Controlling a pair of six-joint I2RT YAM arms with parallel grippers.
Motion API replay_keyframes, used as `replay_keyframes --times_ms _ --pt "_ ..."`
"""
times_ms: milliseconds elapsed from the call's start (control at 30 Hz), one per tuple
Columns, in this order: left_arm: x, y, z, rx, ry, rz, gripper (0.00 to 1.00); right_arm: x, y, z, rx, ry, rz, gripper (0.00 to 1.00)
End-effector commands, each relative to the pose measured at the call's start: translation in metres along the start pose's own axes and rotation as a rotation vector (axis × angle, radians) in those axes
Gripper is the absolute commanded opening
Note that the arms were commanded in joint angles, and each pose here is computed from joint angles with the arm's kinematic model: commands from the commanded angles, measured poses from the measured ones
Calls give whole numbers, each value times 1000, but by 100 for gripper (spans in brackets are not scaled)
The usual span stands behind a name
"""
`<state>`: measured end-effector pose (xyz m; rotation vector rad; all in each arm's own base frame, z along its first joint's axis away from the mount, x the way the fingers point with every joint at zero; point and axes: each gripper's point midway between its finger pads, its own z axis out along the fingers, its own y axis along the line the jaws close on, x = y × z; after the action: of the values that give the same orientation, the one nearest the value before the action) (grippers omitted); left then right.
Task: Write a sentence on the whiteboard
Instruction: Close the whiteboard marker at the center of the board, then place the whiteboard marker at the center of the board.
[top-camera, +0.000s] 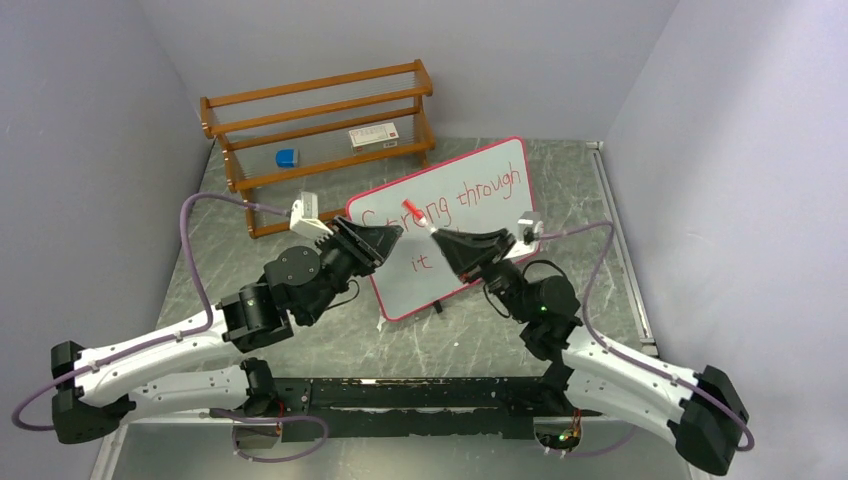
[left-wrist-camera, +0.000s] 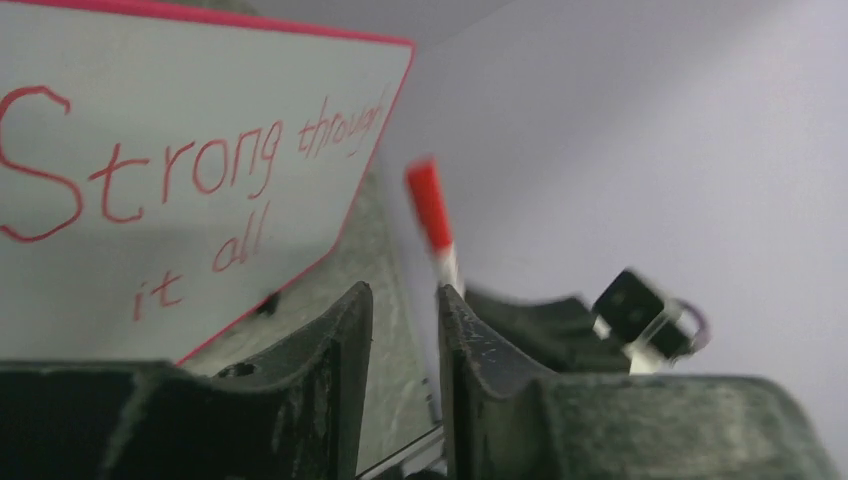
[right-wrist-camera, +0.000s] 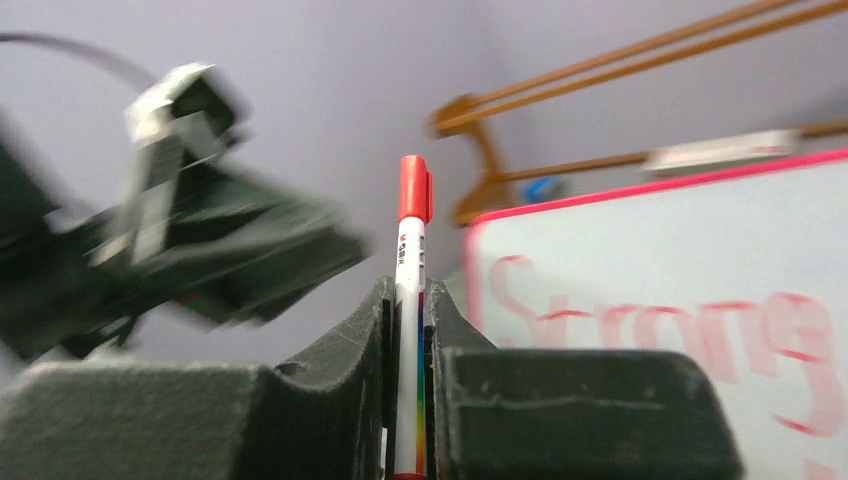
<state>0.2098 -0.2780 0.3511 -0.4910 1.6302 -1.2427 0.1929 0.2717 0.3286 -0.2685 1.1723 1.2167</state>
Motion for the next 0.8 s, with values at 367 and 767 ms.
replay_keyframes --times_ms 367,767 --pt "-104 57 -14 -382 -134 762 73 -48 -165 -107 997 97 -384 0" --pt "-142 143 -34 -531 -137 780 80 -56 -258 -216 1403 145 -258 0"
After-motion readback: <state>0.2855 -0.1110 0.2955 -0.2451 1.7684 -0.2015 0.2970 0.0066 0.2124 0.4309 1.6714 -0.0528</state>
